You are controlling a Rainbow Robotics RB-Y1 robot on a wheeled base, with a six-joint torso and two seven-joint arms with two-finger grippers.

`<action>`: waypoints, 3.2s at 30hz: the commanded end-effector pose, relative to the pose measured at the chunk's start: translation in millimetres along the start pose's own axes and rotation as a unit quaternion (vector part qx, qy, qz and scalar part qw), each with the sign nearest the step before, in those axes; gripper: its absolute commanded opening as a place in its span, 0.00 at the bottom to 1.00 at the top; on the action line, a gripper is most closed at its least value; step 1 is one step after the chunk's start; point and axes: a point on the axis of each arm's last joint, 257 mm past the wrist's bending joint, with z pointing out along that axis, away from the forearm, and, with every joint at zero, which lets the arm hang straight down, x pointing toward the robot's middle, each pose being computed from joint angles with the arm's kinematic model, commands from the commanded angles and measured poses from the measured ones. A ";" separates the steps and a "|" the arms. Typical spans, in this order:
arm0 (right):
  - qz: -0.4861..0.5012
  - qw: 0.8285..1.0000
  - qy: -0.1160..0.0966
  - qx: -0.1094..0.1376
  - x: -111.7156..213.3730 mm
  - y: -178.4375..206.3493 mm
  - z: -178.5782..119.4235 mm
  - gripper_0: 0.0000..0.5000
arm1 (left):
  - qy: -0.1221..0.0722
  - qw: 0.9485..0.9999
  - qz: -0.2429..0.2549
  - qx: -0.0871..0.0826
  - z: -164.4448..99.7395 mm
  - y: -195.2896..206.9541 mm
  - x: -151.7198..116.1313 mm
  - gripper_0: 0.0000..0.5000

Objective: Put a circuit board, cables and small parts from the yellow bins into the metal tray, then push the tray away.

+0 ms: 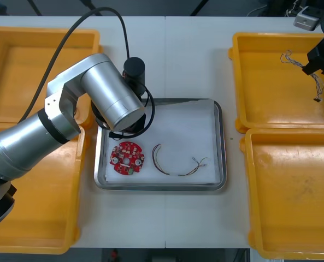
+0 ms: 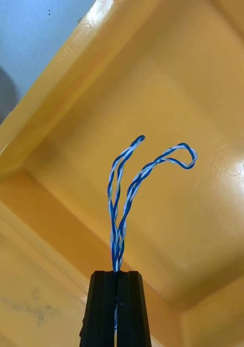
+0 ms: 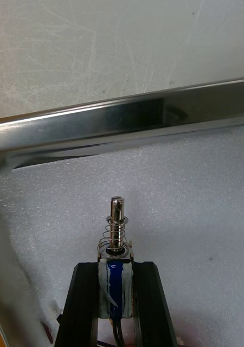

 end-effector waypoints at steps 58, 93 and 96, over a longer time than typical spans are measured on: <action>0.074 0.996 -0.028 0.048 -24.2 45.4 3.0 0.00 | 0.042 0.992 -0.103 0.054 -195.6 111.0 -69.1 1.00; -0.217 0.973 -0.076 -0.033 -100.6 227.2 61.8 0.00 | 0.000 0.946 -0.325 0.002 -93.2 232.8 -113.1 1.00; -0.244 0.966 -0.078 -0.025 -105.6 234.6 68.8 0.00 | -0.002 0.946 -0.323 0.004 -79.0 229.0 -108.3 1.00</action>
